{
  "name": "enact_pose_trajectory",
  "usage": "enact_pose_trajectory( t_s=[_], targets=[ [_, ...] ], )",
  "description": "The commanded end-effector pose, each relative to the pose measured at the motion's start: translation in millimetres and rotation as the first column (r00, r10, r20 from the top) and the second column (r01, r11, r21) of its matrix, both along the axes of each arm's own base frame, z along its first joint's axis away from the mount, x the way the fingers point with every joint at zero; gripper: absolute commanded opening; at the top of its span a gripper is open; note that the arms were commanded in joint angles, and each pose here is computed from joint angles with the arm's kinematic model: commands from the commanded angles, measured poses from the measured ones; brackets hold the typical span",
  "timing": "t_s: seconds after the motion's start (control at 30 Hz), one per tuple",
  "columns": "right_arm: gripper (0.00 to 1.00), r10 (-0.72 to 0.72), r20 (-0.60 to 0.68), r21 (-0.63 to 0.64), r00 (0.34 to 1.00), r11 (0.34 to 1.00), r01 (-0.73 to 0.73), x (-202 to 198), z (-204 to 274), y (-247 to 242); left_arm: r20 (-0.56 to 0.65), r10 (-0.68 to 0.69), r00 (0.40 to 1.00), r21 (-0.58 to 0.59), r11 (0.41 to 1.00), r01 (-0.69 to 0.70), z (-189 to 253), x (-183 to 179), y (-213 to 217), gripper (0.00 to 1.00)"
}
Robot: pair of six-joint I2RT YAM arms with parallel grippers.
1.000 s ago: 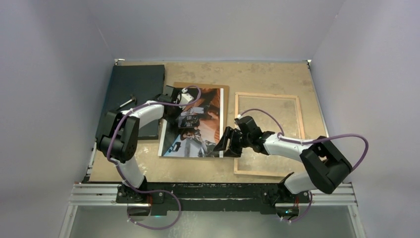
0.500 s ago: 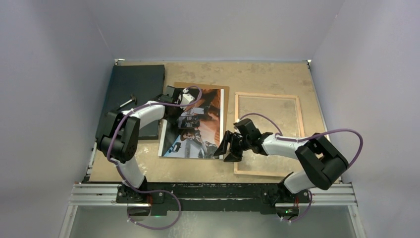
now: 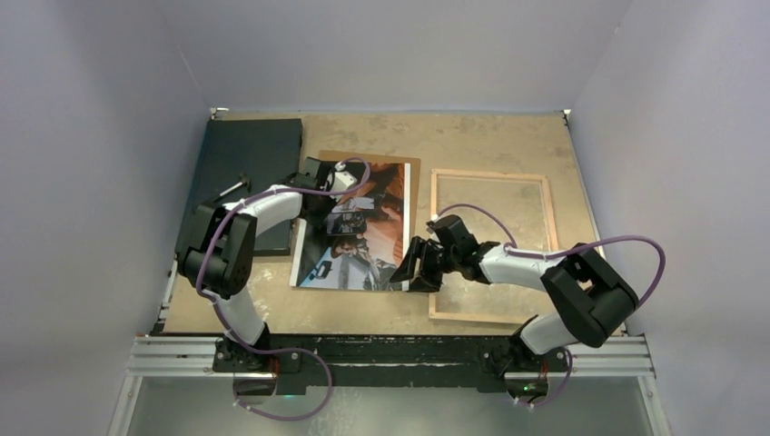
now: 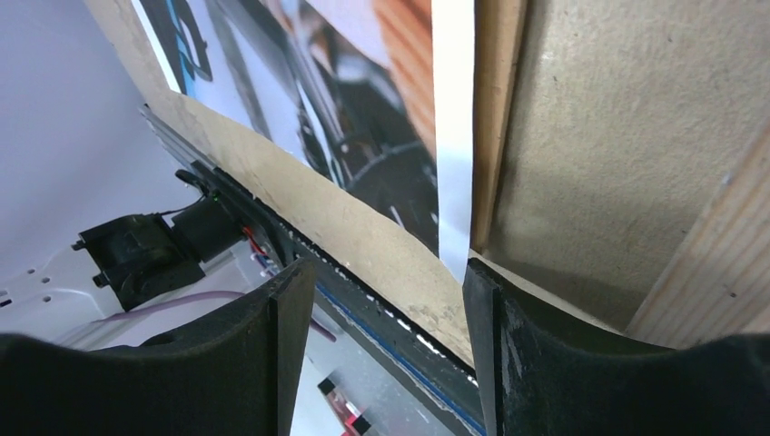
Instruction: Put the photo into the frame
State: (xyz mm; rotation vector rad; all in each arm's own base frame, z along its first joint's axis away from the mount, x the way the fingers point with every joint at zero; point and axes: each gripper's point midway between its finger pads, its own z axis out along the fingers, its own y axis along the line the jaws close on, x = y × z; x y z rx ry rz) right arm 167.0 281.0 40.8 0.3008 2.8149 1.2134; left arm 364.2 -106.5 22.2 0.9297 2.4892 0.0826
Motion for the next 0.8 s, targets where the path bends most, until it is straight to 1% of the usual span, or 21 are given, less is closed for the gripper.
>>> enact_pose_trajectory(
  t_s=[0.0, 0.27, 0.37, 0.63, 0.7, 0.77],
  targets=[
    [0.63, 0.008, 0.052, 0.058, 0.999, 0.998, -0.011, 11, 22, 13, -0.046, -0.020, 0.999, -0.031, 0.999, 0.018, -2, -13, -9, 0.00],
    [0.63, 0.013, 0.044, 0.069, 0.999, 0.998, -0.016, 7, 29, 12, -0.043, -0.022, 0.999, -0.031, 0.999, 0.021, -1, -13, -9, 0.00],
    [0.61, 0.009, 0.044, 0.084, 0.999, 0.996, -0.013, 9, 32, 16, -0.043, -0.022, 0.999, -0.031, 0.999, 0.021, -2, -14, -10, 0.00],
    [0.48, 0.005, 0.074, 0.101, 0.997, 0.995, -0.012, 22, 30, 25, -0.034, -0.027, 0.999, -0.041, 0.999, 0.025, 3, -12, -12, 0.00],
    [0.42, 0.001, 0.082, 0.093, 0.997, 0.996, -0.009, 27, 26, 27, -0.032, -0.024, 0.999, -0.045, 0.999, 0.022, 5, -11, -12, 0.00],
    [0.33, 0.001, 0.089, 0.094, 0.996, 0.996, -0.009, 31, 24, 30, -0.039, -0.034, 0.999, -0.067, 0.997, 0.032, 7, -11, -17, 0.00]
  ],
)
